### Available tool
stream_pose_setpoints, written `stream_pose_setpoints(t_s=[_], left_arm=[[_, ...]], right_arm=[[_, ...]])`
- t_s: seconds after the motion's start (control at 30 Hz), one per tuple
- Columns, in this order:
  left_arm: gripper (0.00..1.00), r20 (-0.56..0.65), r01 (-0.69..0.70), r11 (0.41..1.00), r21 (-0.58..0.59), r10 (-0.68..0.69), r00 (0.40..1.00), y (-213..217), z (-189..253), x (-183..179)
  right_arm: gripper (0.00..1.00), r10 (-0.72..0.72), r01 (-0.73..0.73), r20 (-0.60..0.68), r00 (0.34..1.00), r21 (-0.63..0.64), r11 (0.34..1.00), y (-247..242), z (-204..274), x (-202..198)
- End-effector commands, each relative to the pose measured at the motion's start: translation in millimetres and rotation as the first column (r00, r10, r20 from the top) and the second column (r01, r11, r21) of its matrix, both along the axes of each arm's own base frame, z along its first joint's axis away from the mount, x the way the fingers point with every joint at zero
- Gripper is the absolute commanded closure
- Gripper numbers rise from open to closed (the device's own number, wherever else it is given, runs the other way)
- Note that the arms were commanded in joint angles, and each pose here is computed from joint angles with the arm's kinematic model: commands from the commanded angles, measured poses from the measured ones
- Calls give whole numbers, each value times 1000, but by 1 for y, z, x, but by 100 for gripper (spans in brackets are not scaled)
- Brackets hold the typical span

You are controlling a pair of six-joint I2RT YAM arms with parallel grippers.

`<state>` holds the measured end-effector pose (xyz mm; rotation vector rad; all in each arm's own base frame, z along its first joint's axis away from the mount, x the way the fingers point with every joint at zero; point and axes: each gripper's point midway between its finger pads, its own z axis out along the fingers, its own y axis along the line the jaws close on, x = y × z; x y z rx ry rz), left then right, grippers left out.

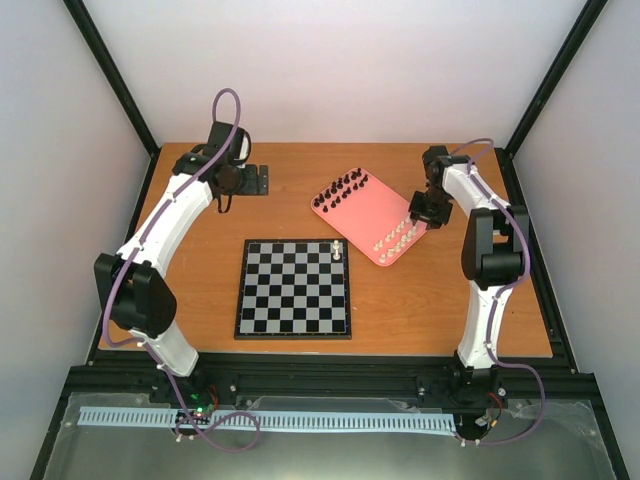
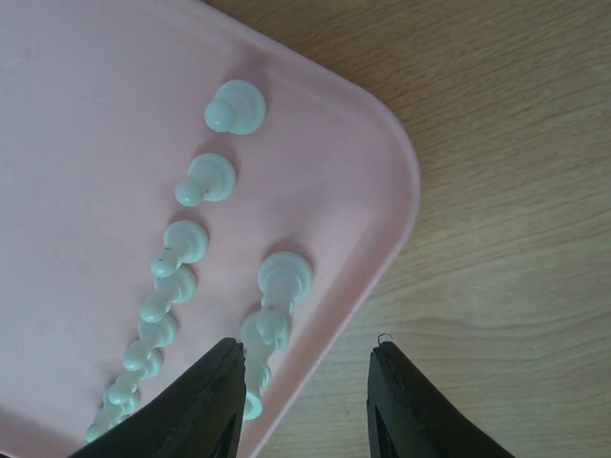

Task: Set up the chess pieces on the board
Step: Pick up the chess piece from the storage box.

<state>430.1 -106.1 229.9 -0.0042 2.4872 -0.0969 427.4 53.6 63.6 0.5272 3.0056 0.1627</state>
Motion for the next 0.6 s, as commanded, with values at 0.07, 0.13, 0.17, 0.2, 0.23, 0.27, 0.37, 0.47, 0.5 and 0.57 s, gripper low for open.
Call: stream_pose_setpoints(t_s=[0.07, 0.13, 0.17, 0.2, 0.23, 0.27, 0.37, 0.47, 0.5, 0.57], left_arm=[[0, 30, 15, 1000, -11, -14, 999, -5, 12, 9], [0, 33, 15, 1000, -9, -15, 999, -6, 13, 10], [0, 33, 15, 1000, -8, -15, 999, -5, 13, 11], [0, 33, 15, 1000, -9, -15, 999, -5, 13, 11], [0, 31, 16, 1000, -8, -15, 999, -6, 13, 11], [0, 30, 15, 1000, -7, -15, 999, -5, 12, 12], [0, 30, 15, 1000, -7, -14, 999, -5, 12, 12], [0, 31, 14, 1000, -5, -13, 999, -5, 13, 12], [0, 30, 15, 1000, -3, -15, 999, -6, 12, 12], [0, 28, 12, 1000, -1, -12, 1000, -5, 11, 13]], right_arm=[[59, 5, -6, 21, 1000, 40, 999, 6, -1, 11], [59, 5, -6, 23, 1000, 45, 999, 7, -2, 13], [59, 4, -5, 20, 1000, 47, 999, 7, -3, 13], [59, 5, -5, 17, 1000, 49, 999, 8, -5, 13], [59, 6, -6, 15, 1000, 49, 999, 8, -6, 13], [59, 6, -7, 14, 1000, 50, 999, 9, -8, 14], [60, 4, -5, 12, 1000, 57, 998, 10, -11, 16], [60, 1, -2, 12, 1000, 50, 999, 9, -13, 18], [60, 1, -2, 9, 1000, 48, 999, 9, -14, 18], [60, 3, -3, 5, 1000, 47, 999, 9, -16, 17]])
